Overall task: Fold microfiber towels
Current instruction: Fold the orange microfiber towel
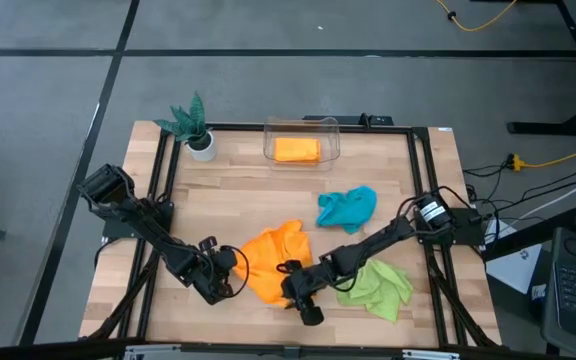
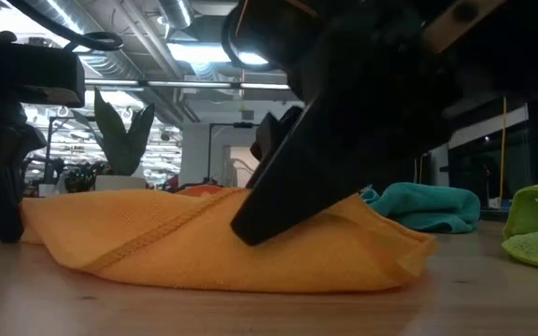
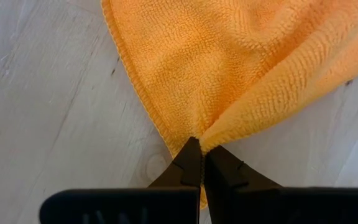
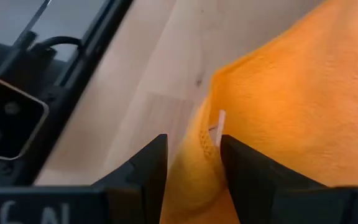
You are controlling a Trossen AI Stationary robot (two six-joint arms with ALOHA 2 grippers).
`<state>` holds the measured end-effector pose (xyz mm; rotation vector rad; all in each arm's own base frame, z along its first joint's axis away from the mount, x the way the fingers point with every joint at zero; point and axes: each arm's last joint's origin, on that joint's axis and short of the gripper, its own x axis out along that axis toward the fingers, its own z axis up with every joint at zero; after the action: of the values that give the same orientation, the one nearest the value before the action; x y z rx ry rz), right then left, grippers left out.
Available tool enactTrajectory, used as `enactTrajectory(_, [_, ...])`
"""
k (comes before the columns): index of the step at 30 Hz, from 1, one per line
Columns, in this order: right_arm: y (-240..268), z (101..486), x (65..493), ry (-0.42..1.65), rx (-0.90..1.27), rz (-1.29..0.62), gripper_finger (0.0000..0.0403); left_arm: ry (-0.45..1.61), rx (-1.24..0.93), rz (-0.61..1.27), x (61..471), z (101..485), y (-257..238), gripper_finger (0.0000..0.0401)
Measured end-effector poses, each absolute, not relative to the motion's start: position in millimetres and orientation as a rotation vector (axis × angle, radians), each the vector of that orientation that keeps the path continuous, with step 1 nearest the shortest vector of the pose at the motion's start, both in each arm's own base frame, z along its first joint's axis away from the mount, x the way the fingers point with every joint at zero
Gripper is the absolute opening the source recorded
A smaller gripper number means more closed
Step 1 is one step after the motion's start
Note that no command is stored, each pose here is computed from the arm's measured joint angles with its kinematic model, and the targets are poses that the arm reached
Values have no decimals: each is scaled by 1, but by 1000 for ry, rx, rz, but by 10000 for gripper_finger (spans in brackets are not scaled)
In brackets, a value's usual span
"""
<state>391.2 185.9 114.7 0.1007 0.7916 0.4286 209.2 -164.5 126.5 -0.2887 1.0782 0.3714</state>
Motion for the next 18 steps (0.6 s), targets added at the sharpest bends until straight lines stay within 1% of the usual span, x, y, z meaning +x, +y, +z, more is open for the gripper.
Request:
enactTrajectory(6, [187,120,394,856,107,401,151,1078,-289,371,209,127,-165,0])
enactTrajectory(10, [187,119,391,878,96,323,141,1079,-288,371,209,127,-165,0])
enactTrajectory(14, [192,119,389,871,89,328,103,1078,-287,371,209,127,-165,0])
enactTrajectory(18, [194,129,387,859,105,329,44,1078,-287,371,209,127,-165,0])
